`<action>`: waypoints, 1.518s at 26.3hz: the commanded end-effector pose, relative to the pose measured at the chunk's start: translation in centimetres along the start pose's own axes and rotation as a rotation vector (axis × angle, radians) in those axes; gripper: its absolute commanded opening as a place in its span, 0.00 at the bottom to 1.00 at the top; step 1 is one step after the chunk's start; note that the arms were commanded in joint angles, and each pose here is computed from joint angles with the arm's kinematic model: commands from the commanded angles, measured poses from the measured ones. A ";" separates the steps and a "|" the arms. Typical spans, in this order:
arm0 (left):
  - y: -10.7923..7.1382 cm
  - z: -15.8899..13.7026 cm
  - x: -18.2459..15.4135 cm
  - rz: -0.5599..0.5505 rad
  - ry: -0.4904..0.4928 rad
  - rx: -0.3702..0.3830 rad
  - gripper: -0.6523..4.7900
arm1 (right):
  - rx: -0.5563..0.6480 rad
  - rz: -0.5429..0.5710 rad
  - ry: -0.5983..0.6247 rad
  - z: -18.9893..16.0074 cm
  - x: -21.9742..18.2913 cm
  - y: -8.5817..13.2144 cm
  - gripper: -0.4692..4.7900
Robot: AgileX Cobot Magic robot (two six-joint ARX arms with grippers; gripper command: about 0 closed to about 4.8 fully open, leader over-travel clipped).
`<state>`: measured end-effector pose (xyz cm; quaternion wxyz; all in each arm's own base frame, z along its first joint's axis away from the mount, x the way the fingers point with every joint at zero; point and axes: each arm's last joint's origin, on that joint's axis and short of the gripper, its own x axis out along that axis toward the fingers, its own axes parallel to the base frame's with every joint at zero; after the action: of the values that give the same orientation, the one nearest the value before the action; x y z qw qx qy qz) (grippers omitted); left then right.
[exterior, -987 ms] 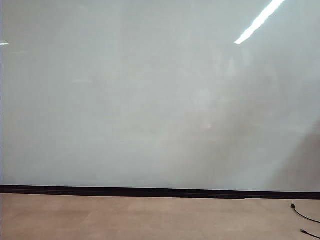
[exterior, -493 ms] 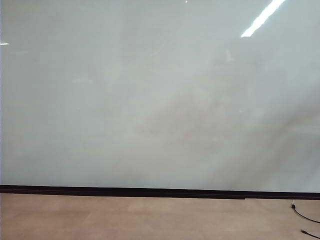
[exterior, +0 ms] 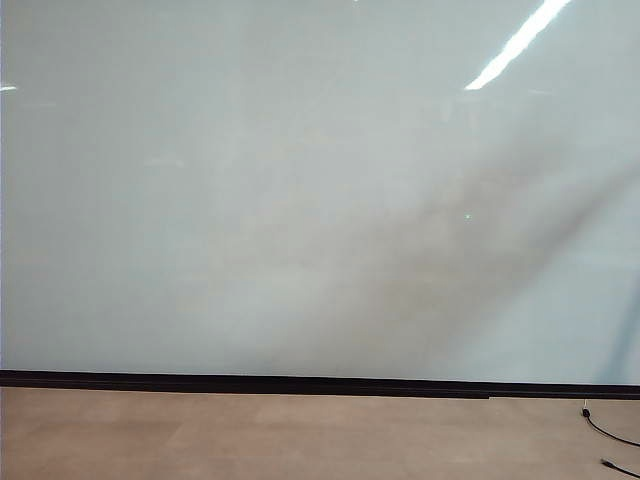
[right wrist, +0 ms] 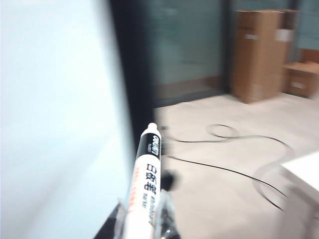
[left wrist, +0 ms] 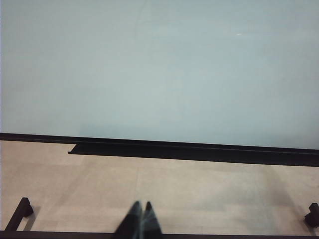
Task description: Pick up the pen on the shelf to the right of the whiteboard and write the letter Z.
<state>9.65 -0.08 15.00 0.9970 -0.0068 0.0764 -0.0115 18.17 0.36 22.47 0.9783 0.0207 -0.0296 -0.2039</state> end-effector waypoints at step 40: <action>0.0 0.1 0.0 0.000 -0.006 0.004 0.11 | 0.015 1.125 0.013 3.5 -4.7 17.7 0.07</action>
<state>9.65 -0.08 15.00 0.9970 -0.0070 0.0764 -0.0115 20.49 18.26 26.07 0.9373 0.0017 -0.0125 0.3484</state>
